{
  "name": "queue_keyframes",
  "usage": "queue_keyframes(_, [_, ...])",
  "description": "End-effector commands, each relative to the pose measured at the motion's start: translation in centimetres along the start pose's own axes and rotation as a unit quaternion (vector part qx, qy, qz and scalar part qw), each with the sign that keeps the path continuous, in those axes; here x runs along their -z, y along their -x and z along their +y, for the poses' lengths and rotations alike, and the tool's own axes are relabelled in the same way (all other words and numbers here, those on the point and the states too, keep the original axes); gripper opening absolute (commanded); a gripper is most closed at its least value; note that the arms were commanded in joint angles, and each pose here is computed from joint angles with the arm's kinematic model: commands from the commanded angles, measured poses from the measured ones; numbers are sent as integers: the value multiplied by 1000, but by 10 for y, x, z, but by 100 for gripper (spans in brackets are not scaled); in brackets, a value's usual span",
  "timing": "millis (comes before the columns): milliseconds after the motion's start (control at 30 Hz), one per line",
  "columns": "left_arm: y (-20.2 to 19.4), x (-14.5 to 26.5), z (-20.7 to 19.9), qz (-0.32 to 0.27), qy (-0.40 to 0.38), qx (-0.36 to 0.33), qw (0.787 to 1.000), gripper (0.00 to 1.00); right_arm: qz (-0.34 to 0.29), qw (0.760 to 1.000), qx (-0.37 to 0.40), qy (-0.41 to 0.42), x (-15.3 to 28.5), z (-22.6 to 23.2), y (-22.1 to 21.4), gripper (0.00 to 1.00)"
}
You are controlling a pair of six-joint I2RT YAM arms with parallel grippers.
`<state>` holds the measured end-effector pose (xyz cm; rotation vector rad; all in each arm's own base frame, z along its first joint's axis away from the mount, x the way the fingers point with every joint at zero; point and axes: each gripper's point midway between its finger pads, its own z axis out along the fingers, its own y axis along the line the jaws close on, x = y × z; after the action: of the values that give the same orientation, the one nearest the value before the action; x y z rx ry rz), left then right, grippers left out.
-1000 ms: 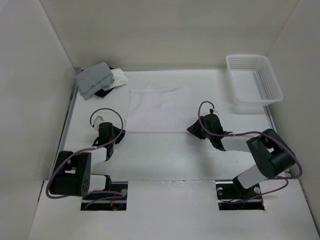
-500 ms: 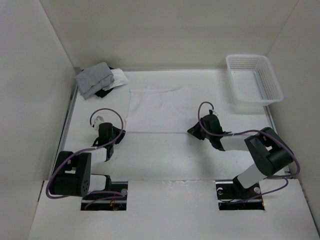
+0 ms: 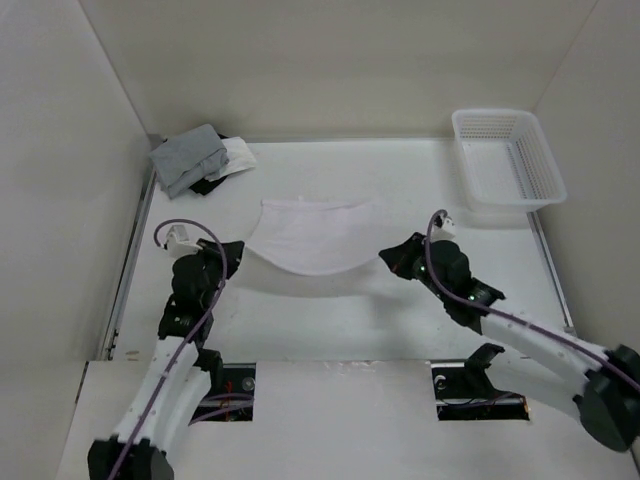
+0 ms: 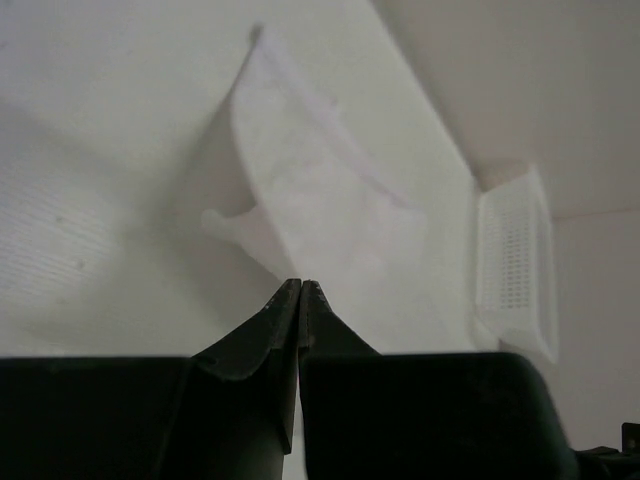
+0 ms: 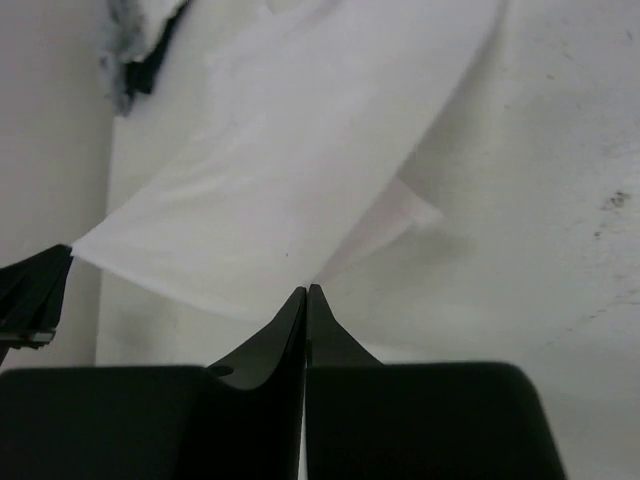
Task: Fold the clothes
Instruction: Fold the tank top
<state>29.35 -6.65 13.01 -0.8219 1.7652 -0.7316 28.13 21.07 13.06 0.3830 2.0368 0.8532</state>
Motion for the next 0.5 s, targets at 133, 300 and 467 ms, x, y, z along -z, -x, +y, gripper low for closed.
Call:
queue_keyframes(133, [82, 113, -125, -89, -136, -37, 986, 0, -101, 992, 74, 32, 124, 67, 63, 1])
queue_keyframes(300, [109, 158, -172, -120, -194, -41, 973, 0, -136, 985, 80, 76, 185, 109, 95, 1])
queue_keyframes(467, [101, 130, -162, -105, -165, -38, 980, 0, -149, 979, 113, 76, 185, 127, 107, 2])
